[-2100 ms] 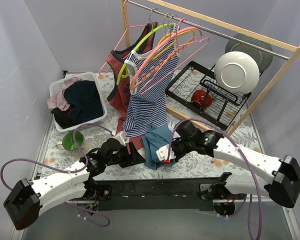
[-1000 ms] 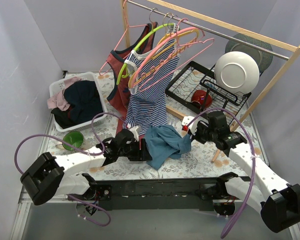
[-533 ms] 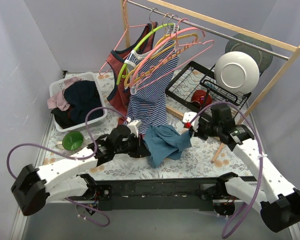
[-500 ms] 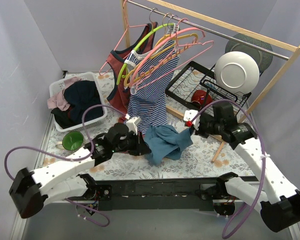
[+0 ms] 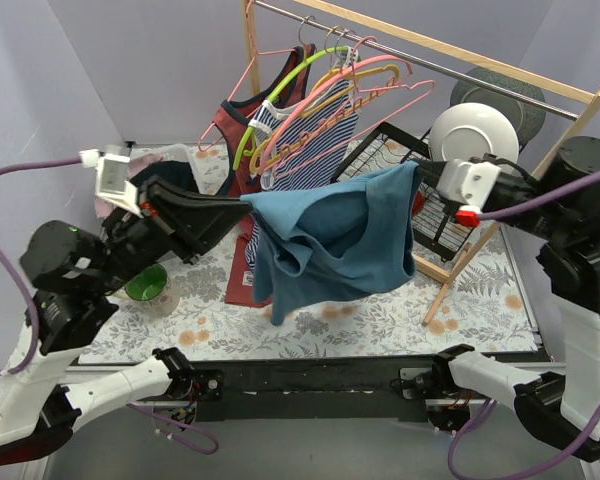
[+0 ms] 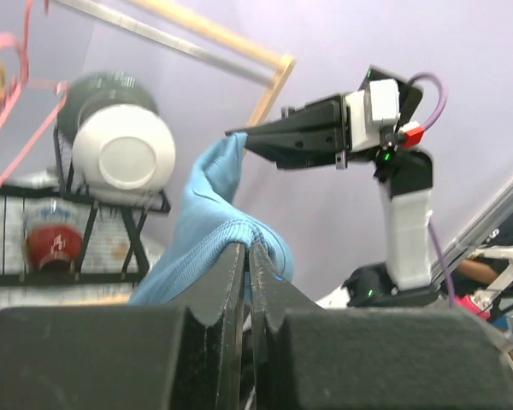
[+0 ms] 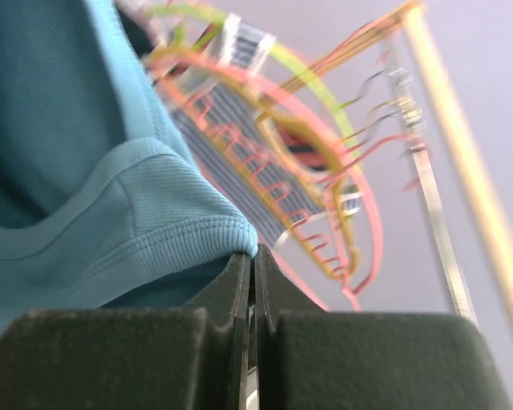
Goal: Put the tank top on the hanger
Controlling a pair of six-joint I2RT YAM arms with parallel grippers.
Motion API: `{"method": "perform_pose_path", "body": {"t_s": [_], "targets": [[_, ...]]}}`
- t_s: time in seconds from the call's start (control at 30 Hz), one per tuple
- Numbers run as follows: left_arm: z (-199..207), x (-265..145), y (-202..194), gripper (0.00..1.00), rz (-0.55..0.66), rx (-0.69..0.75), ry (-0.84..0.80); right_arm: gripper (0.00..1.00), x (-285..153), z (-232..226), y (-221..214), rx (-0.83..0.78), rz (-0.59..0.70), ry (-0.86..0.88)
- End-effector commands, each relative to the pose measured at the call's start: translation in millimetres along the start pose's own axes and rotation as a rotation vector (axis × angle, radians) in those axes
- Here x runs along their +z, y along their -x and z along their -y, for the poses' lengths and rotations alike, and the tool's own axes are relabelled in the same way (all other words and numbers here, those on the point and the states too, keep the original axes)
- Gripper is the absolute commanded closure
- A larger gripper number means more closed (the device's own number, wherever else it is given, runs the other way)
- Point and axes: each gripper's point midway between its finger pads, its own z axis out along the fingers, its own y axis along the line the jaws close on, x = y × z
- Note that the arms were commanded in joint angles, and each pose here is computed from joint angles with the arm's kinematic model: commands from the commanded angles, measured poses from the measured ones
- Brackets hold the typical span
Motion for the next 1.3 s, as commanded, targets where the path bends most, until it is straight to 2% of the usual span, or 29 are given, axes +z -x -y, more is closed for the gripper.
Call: {"method": "perform_pose_path", "body": {"t_s": [0.0, 0.13, 0.17, 0.23, 0.27, 0.37, 0.4, 0.47, 0.5, 0.57, 0.6, 0.7, 0.77, 0.87, 0.9, 0.97, 1.0, 1.03, 1.1, 1.13, 1.23, 1.27], "targets": [[-10, 5, 1, 1.0, -0.008, 0.035, 0.054, 0.99, -11, 21, 26, 0.083, 0.065, -0.097], [-40, 0, -27, 1.0, -0.035, 0.003, 0.148, 0.99, 16, -13, -33, 0.183, -0.03, -0.046], [-56, 0, -49, 1.0, -0.073, -0.009, 0.181, 0.99, 21, -22, -48, 0.21, -0.059, -0.036], [-72, -5, -68, 1.0, -0.088, -0.046, 0.229, 0.99, 34, -49, -81, 0.261, -0.105, 0.002], [-93, -8, -98, 1.0, -0.138, -0.064, 0.277, 0.99, 37, -57, -92, 0.275, -0.126, 0.006], [-124, -16, -130, 1.0, -0.139, -0.128, 0.371, 0.99, 51, -88, -134, 0.333, -0.178, 0.027], [-145, -22, -158, 1.0, -0.173, -0.146, 0.422, 0.99, 56, -98, -147, 0.351, -0.193, 0.035], [-169, -31, -186, 1.0, -0.182, -0.189, 0.5, 0.99, 66, -126, -175, 0.398, -0.222, 0.06], [-189, -40, -217, 1.0, -0.214, -0.203, 0.545, 0.99, 69, -136, -185, 0.425, -0.234, 0.071], [-206, -46, -233, 1.0, -0.186, -0.248, 0.598, 0.99, 75, -168, -207, 0.504, -0.266, 0.121], [-224, -59, -259, 1.0, -0.218, -0.268, 0.654, 0.99, 79, -177, -214, 0.525, -0.268, 0.136], [-245, -70, -284, 1.0, -0.199, -0.323, 0.725, 0.99, 83, -213, -239, 0.594, -0.305, 0.18], [-259, -84, -306, 1.0, -0.214, -0.352, 0.776, 0.98, 82, -220, -252, 0.601, -0.336, 0.169], [-269, -89, -319, 0.98, -0.223, -0.354, 0.804, 0.9, 81, -228, -266, 0.607, -0.376, 0.151], [-266, -88, -322, 0.92, -0.247, -0.347, 0.782, 0.78, 81, -229, -267, 0.61, -0.381, 0.151], [-254, -78, -315, 0.74, -0.291, -0.283, 0.707, 0.63, 80, -225, -262, 0.617, -0.377, 0.157], [-244, -74, -314, 0.36, -0.324, -0.272, 0.655, 0.48, 79, -222, -258, 0.617, -0.37, 0.156], [-234, -69, -307, 0.23, -0.336, -0.252, 0.611, 0.42, 80, -212, -249, 0.608, -0.349, 0.146], [-218, -60, -287, 0.11, -0.373, -0.163, 0.547, 0.26, 78, -206, -234, 0.61, -0.314, 0.157], [-209, -56, -277, 0.1, -0.386, -0.131, 0.512, 0.23, 78, -203, -228, 0.608, -0.298, 0.164], [-188, -43, -237, 0.08, -0.393, -0.003, 0.453, 0.19, 74, -200, -203, 0.608, -0.233, 0.222], [-184, -42, -239, 0.07, -0.445, 0.013, 0.437, 0.19, 75, -200, -193, 0.603, -0.192, 0.254]]}}
